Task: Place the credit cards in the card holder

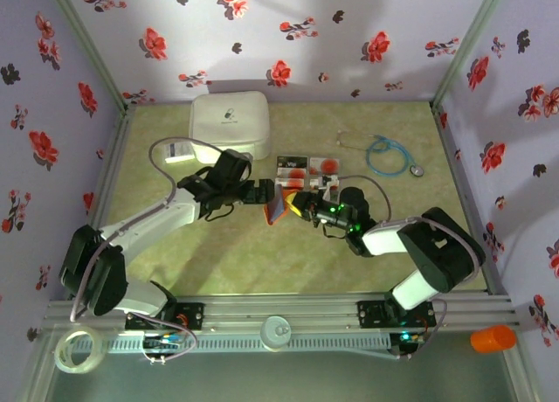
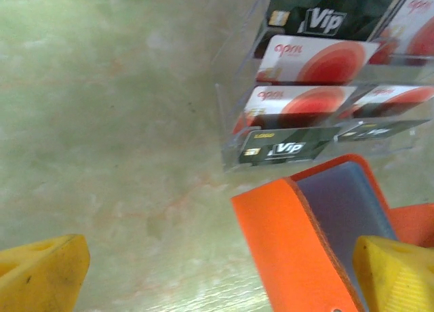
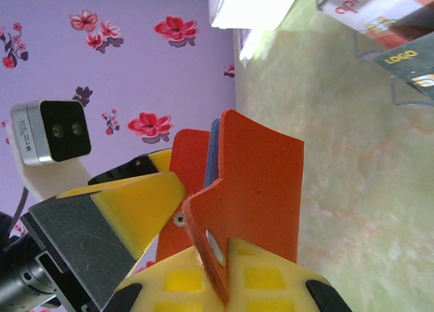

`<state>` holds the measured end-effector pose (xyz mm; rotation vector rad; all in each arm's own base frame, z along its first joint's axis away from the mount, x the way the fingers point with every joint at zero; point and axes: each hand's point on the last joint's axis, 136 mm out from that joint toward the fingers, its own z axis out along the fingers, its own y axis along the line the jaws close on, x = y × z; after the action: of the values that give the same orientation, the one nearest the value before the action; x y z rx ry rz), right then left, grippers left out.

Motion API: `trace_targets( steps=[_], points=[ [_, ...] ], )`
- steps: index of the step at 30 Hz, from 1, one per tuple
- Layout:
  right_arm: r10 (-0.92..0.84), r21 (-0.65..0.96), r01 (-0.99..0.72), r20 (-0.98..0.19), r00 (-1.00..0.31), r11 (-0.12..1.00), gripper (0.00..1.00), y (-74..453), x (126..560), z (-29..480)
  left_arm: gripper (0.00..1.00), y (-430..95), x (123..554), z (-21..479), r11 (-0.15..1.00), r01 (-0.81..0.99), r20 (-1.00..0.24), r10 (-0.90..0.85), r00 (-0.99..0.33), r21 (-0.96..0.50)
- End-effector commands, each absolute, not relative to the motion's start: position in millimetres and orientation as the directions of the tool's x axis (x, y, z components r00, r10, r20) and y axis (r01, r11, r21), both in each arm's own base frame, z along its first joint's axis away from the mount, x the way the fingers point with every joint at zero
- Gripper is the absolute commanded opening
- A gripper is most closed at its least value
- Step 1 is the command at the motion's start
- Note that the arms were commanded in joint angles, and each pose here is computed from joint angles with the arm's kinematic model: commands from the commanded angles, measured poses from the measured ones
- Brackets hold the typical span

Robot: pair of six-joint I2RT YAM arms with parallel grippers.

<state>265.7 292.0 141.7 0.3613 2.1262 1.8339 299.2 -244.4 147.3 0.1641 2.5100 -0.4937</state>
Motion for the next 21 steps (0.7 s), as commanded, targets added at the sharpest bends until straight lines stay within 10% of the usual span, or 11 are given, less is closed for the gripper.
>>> trace_targets(
  steps=[1, 21],
  points=[
    [0.401, 0.988, -0.058, -0.110, -0.909, 0.140, 0.00, 291, 267, 143, 1.00, -232, 295, 138, 0.948, 0.249, -0.565, 0.098, -0.819, -0.197],
    [0.505, 0.973, 0.013, -0.108, -0.856, 0.232, 0.00, 272, 261, 79, 1.00, -232, 275, 74, 0.948, 0.319, -0.514, 0.267, -0.815, -0.014]
  ],
)
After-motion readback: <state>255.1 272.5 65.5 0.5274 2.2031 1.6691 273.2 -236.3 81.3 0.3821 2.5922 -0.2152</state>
